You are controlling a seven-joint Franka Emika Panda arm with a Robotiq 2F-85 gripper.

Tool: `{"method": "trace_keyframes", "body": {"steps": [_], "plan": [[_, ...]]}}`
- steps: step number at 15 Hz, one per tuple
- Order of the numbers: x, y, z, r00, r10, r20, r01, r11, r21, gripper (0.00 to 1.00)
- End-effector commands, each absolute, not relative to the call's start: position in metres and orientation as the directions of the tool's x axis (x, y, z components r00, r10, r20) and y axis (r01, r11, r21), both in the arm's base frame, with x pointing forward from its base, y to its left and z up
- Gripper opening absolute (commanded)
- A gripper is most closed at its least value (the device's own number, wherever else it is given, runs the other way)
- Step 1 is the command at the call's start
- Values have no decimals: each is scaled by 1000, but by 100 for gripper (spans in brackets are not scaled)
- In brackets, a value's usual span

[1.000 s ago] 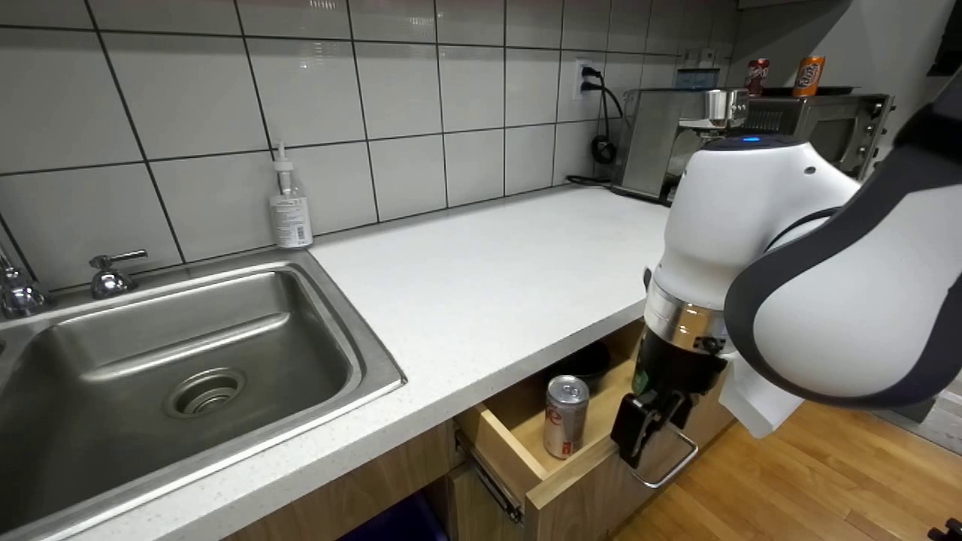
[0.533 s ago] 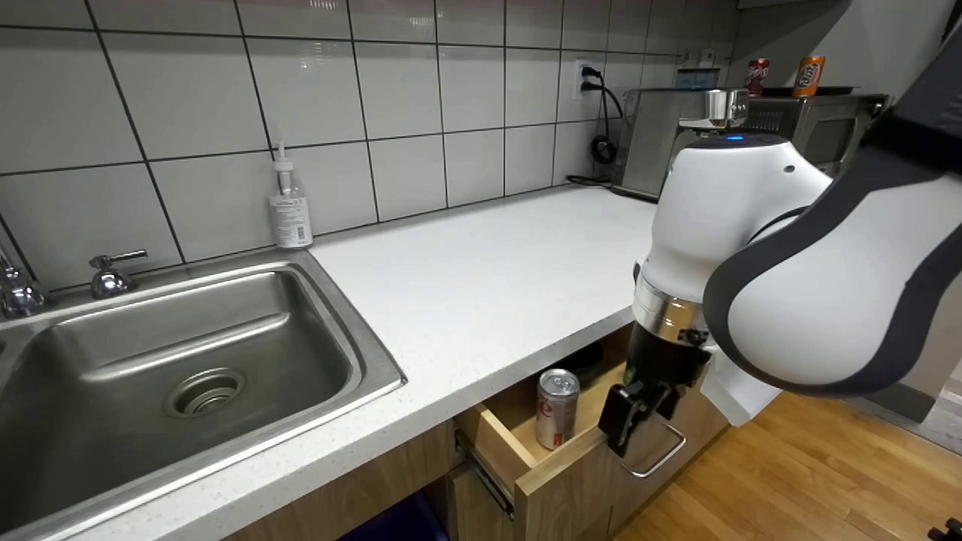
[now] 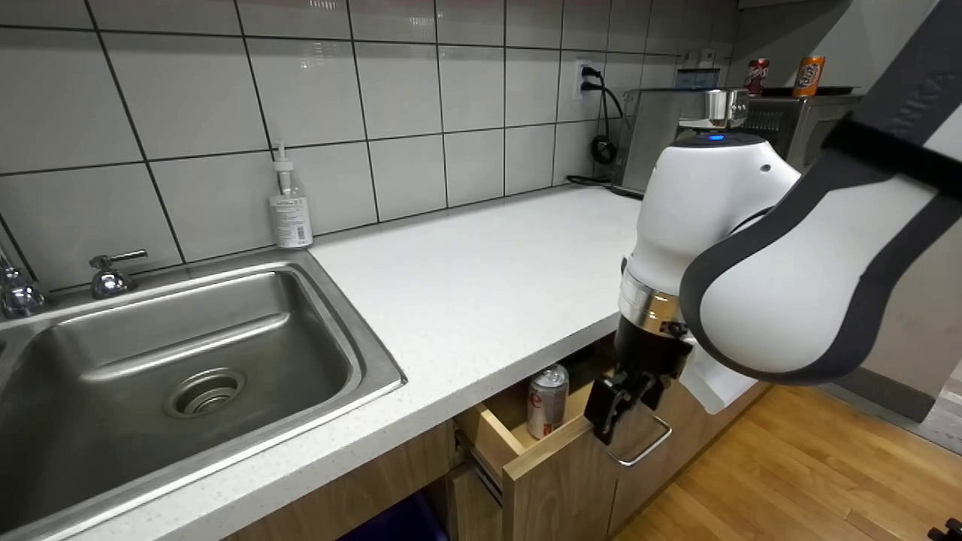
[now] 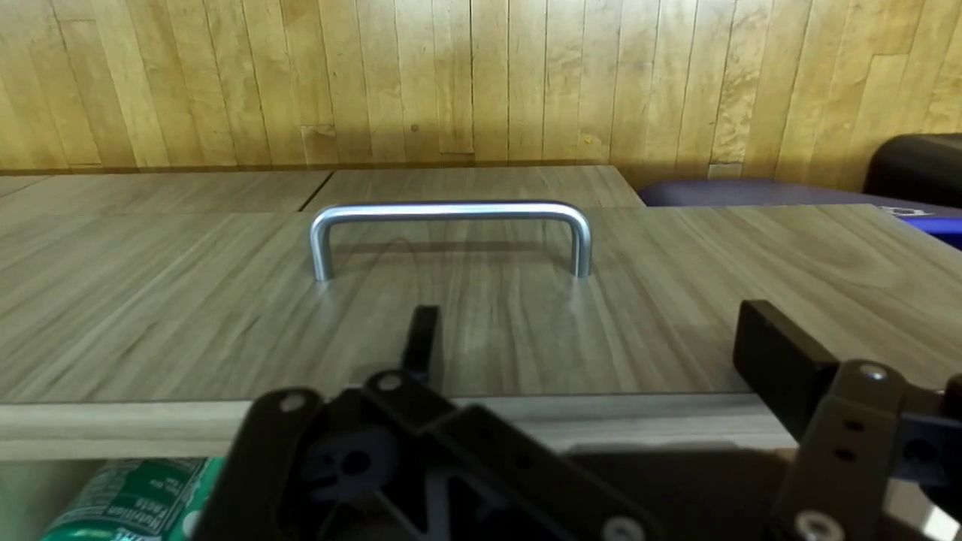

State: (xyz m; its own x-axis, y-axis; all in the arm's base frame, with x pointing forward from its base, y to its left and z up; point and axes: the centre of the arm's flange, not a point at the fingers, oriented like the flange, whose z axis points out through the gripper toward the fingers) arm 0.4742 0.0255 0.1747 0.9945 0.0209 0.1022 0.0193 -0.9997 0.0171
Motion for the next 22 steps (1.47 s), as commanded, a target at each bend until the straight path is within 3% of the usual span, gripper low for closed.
{"method": "trace_keyframes", "body": {"steps": [1, 22], "plan": [[500, 18, 176, 990, 26, 141, 24, -1000, 18, 100], [523, 0, 186, 984, 20, 175, 17, -1000, 18, 100]]}}
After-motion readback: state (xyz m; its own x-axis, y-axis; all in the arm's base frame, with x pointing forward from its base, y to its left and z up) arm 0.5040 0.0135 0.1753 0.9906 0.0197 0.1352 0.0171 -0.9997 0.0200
